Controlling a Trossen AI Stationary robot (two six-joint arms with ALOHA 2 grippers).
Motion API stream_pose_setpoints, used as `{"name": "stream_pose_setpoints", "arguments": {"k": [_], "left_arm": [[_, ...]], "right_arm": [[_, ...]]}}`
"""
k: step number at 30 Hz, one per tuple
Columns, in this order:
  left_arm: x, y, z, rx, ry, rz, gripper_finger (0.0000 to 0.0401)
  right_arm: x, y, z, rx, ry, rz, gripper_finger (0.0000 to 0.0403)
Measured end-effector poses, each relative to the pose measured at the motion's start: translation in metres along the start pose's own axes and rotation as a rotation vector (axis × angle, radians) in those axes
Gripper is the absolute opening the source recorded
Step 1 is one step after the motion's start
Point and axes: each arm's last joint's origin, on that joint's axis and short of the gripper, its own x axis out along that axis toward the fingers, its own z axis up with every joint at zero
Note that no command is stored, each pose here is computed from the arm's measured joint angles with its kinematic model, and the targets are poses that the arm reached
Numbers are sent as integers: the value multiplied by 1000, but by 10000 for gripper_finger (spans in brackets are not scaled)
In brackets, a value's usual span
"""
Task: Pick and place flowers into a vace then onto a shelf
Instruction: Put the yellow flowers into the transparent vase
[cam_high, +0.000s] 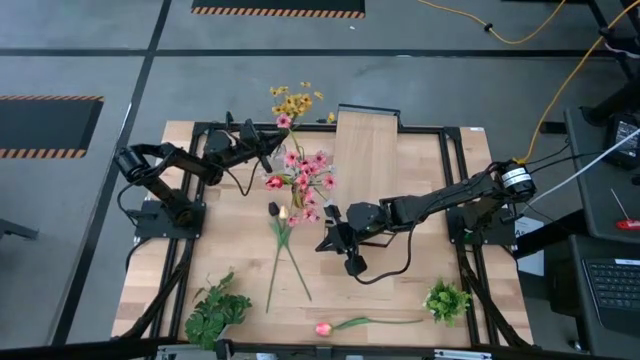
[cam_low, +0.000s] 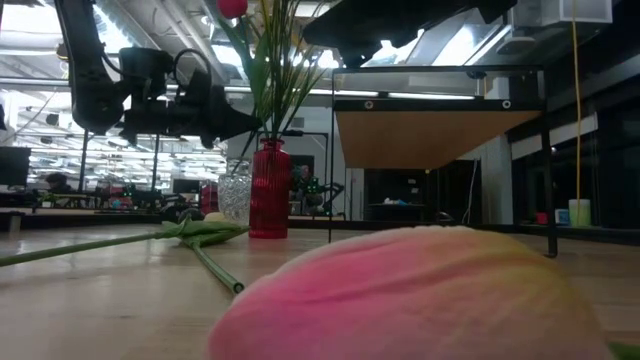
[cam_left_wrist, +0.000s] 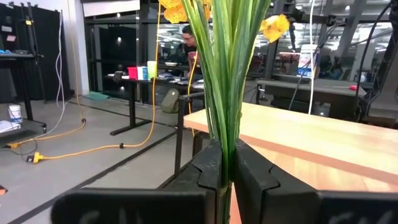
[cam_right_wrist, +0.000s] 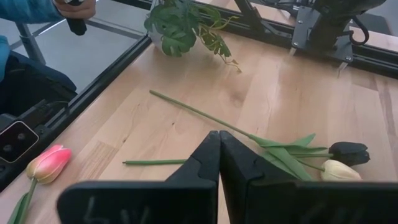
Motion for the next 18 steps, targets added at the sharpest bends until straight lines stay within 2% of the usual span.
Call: {"name": "stream_pose_setpoints", "arguments": {"k": [5, 11, 18], "left_arm": [[-1, 0, 0, -2, -1, 0, 12], [-1, -1, 1, 0, -7, -6, 25], [-1, -3, 1, 0, 3, -77, 23]], "right_arm": [[0, 0, 0, 0, 0, 0, 10], [0, 0, 0, 1, 0, 0, 10], [0, 0, 0, 5, 4, 1, 10]]}}
